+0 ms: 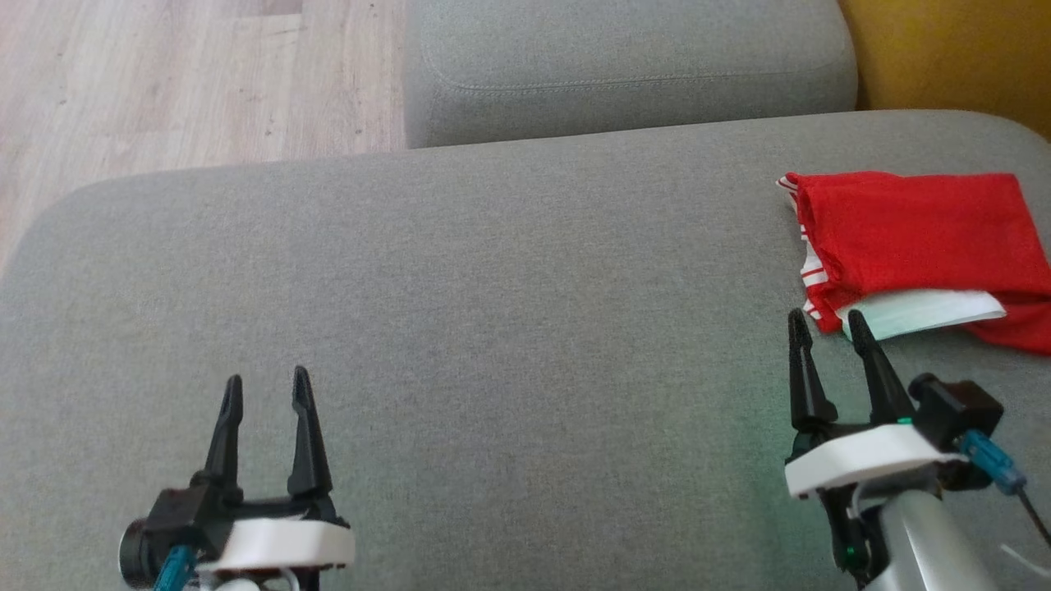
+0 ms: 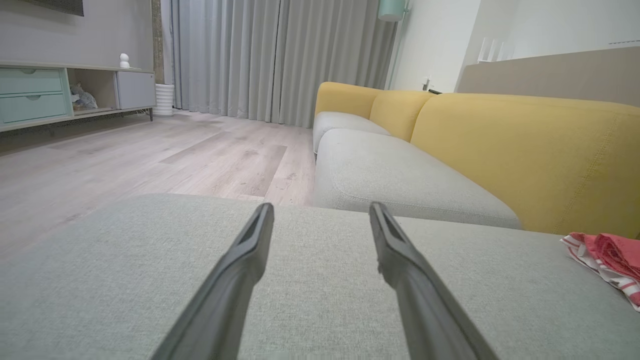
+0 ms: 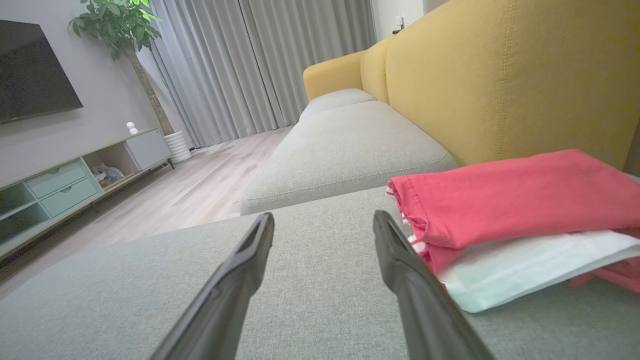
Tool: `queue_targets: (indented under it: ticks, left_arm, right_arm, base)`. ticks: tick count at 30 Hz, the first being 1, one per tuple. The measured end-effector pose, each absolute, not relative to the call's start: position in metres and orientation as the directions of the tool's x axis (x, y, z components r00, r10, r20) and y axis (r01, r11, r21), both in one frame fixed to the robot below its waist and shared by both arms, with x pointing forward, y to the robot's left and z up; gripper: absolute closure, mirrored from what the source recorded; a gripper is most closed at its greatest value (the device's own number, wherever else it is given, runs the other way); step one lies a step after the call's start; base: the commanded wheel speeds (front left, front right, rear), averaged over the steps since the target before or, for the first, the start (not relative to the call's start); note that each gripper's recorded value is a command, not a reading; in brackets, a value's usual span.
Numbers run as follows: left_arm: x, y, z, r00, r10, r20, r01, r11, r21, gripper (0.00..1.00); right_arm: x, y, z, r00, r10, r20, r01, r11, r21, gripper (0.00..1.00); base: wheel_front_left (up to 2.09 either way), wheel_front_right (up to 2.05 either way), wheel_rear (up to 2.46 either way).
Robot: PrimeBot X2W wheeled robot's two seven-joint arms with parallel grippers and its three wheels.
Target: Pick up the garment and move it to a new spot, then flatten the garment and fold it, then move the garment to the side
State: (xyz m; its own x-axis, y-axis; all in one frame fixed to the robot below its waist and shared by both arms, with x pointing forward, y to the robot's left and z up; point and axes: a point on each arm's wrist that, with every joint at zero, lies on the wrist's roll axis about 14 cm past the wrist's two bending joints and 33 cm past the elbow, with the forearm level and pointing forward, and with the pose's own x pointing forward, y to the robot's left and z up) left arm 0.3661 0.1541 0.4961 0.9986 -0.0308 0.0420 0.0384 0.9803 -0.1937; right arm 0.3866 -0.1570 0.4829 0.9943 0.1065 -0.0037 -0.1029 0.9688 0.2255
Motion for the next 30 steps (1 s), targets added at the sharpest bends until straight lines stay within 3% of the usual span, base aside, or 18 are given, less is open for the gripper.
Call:
queue_targets:
  ticks: [30]
  left_arm:
    - [0.3637, 0.1578, 0.4996, 0.999, -0.013, 0.051, 0.027, 0.962, -0.270, 0.00]
  right_arm:
    - [0.3774, -0.1534, 0.4828, 0.993, 0.118, -0.001, -0.115, 0.968, 0.221, 0.00]
  base:
    - [0.00, 0.00, 0.00]
